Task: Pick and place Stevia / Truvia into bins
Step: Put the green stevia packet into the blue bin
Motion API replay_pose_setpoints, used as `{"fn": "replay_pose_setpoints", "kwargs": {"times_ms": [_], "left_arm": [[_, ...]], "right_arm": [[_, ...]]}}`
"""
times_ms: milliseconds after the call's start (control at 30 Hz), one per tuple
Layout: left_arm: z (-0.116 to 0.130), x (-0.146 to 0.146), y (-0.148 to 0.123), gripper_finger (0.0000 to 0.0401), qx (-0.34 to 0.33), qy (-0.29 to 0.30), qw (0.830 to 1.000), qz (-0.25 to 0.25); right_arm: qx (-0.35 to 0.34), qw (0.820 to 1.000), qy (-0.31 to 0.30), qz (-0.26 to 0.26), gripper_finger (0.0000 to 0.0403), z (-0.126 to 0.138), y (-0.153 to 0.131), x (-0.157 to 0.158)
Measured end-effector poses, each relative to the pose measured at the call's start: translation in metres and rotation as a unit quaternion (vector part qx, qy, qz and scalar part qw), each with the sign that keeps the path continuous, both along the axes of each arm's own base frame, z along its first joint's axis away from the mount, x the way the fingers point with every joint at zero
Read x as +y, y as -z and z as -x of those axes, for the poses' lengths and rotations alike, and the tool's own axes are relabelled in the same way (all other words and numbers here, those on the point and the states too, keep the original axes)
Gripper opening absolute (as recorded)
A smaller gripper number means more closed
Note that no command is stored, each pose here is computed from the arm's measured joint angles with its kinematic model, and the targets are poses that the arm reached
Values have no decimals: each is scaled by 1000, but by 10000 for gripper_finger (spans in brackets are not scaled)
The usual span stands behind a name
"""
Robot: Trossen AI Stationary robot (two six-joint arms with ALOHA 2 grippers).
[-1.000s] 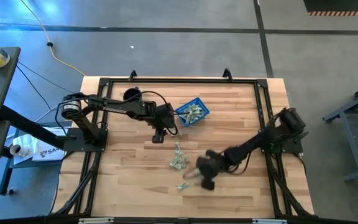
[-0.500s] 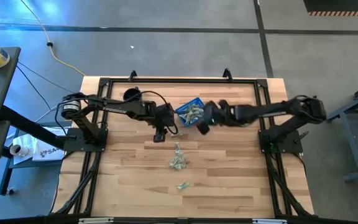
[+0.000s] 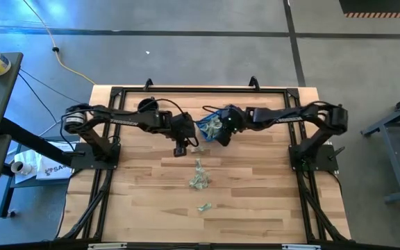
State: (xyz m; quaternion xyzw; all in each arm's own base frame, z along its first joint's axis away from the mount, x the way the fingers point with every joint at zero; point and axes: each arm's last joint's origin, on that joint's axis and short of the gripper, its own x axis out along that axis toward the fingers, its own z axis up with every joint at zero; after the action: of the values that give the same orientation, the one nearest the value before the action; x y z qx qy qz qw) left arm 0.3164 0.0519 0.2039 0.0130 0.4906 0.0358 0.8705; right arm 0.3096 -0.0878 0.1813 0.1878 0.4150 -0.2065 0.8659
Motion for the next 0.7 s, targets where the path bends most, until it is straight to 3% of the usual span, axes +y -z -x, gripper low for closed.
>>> {"fn": "replay_pose_setpoints", "kwargs": {"times_ms": [133,367,567,700], "left_arm": [[-12,3,12,195,-15,-13,1000,-9],[-17,1,21,195,-19,5,1000,21],[-28,-7,34,195,-30,33,998,46],[-33,-9,53,196,-7,29,999,38]], "right_arm": [[-13,999,-33,39,243,8,-24,15],[43,993,-76,85,321,31,-45,42],[102,990,-66,74,338,43,-42,54],[105,989,-61,78,336,43,-41,58]]}}
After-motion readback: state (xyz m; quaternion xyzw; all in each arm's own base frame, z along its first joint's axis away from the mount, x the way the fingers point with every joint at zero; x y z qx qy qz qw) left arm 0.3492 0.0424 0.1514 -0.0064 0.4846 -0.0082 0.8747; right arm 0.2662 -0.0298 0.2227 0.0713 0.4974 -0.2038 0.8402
